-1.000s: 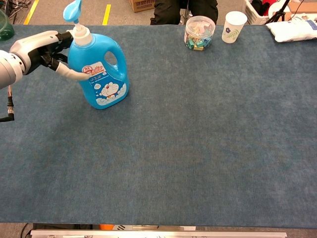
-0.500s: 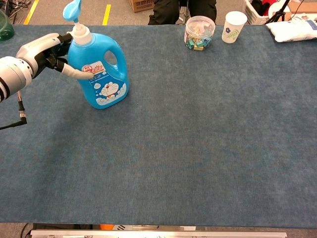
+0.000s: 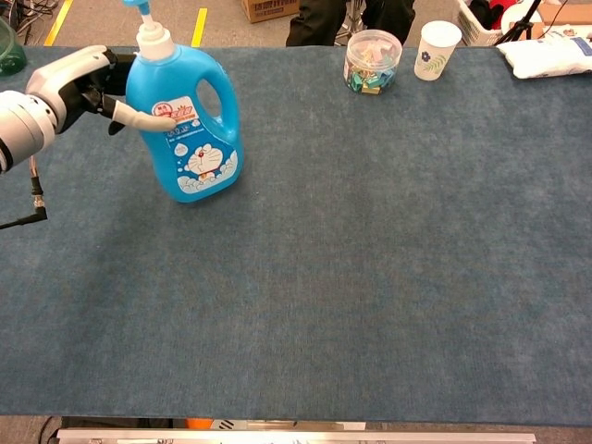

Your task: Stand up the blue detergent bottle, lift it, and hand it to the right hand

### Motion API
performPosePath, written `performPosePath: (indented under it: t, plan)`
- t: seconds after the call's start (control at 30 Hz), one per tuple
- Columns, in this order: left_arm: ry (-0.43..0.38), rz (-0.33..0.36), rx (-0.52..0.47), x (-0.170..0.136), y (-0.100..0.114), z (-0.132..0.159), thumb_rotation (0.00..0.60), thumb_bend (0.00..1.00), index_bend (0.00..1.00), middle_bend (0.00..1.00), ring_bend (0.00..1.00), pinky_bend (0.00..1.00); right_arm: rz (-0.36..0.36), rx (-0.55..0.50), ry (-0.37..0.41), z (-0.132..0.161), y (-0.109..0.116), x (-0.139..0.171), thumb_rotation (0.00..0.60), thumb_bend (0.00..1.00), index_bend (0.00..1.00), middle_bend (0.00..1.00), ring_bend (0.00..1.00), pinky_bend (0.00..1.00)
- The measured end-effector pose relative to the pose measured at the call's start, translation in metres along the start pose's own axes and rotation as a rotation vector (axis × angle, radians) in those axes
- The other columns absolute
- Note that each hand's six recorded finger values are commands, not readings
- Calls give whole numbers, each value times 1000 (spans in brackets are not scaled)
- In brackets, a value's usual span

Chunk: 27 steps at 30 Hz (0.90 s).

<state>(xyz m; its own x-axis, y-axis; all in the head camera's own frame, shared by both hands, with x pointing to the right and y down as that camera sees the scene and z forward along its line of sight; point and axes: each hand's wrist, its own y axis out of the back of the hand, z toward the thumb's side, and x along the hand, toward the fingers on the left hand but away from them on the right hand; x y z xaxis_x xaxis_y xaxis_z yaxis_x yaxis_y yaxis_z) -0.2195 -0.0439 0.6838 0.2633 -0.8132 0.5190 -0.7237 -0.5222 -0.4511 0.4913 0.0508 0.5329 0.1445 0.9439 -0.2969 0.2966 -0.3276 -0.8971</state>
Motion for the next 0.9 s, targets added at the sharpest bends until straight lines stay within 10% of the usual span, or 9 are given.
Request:
performPosePath:
  t: [0.9]
  plan:
    - [-276, -107, 25, -11, 40, 35, 600, 150, 432, 497, 458, 731, 187, -295, 228, 114, -35, -85, 600, 99, 219, 321, 200, 219]
